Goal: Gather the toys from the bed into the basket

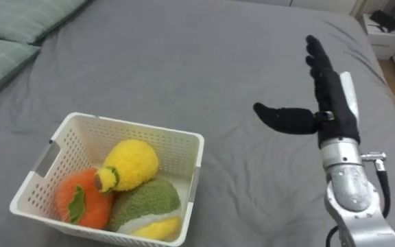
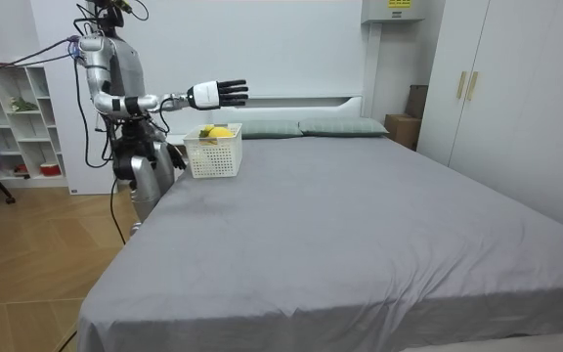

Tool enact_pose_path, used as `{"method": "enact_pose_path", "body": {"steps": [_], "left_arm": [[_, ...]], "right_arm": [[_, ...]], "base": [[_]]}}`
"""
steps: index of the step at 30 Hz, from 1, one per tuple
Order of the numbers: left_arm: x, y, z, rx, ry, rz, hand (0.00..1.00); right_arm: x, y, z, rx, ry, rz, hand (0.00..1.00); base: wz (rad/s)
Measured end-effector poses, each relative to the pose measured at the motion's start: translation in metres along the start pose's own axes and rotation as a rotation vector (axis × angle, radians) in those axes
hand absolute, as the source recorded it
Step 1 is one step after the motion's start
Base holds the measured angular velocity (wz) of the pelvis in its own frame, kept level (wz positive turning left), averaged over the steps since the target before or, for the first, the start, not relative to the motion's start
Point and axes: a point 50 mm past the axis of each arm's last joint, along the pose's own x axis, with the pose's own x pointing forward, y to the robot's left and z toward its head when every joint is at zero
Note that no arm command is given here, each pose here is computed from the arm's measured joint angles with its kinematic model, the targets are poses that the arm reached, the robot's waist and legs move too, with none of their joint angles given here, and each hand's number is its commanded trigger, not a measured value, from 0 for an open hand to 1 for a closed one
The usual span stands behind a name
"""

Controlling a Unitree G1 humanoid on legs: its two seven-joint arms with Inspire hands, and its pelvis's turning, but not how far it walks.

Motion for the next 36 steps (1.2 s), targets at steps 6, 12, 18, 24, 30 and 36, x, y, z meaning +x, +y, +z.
{"method": "enact_pose_path", "body": {"steps": [6, 12, 18, 24, 30, 36], "left_arm": [[-0.002, 0.003, -0.016, -0.025, 0.038, 0.017, 0.00], [-0.003, 0.004, -0.020, -0.023, 0.050, 0.034, 0.00], [-0.005, 0.005, -0.028, -0.030, 0.072, 0.053, 0.00], [-0.005, 0.009, -0.033, -0.069, 0.092, 0.076, 0.00], [-0.007, 0.009, -0.038, -0.066, 0.104, 0.101, 0.00], [-0.008, 0.007, -0.042, -0.061, 0.116, 0.093, 0.00]], "right_arm": [[-0.009, -0.033, -0.010, -0.005, 0.029, -0.166, 0.00], [-0.033, -0.051, -0.049, -0.055, 0.201, -0.283, 0.00], [-0.064, -0.070, -0.098, -0.068, 0.444, -0.389, 0.00], [-0.119, -0.092, -0.152, 0.006, 0.767, -0.596, 0.00], [-0.199, -0.101, -0.192, 0.007, 1.125, -0.716, 0.00], [-0.249, -0.094, -0.206, -0.046, 1.345, -0.698, 0.00]], "base": [[-0.13], [-0.08], [0.00], [0.00], [0.01], [0.00]]}}
